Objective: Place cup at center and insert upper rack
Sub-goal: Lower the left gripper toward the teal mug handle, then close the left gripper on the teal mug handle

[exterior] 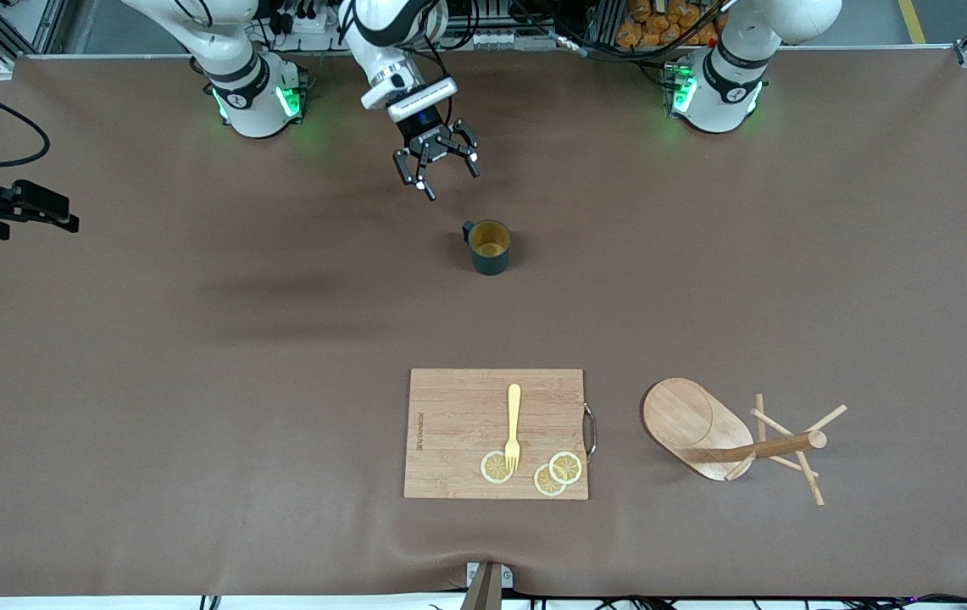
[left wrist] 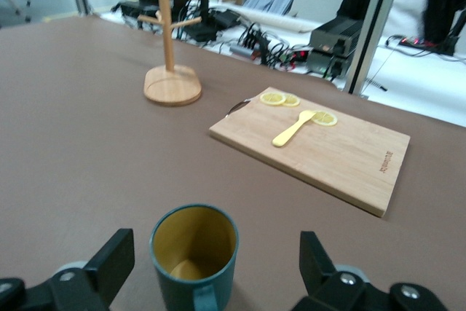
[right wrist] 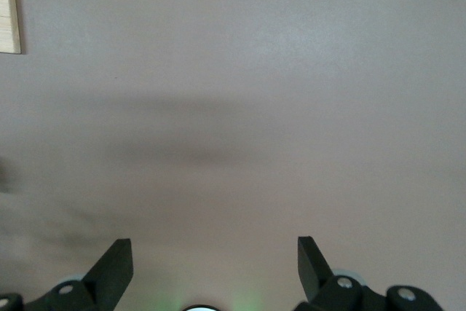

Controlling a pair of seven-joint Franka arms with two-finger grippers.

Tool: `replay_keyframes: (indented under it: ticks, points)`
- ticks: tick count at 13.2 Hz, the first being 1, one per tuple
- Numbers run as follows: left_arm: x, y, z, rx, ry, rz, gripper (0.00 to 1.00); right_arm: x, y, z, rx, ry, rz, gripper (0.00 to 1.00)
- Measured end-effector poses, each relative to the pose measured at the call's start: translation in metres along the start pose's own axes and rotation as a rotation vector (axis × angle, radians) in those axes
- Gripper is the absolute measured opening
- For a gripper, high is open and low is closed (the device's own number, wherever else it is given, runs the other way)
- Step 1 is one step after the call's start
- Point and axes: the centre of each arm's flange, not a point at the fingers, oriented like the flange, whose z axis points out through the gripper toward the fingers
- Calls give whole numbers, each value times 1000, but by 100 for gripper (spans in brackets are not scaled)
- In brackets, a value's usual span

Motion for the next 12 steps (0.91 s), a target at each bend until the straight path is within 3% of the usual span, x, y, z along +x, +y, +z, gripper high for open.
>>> replay_keyframes:
  ticks: [12]
  points:
    - [-75,4,55,5,134,56,100,0,2,0,-16,-2,1,100]
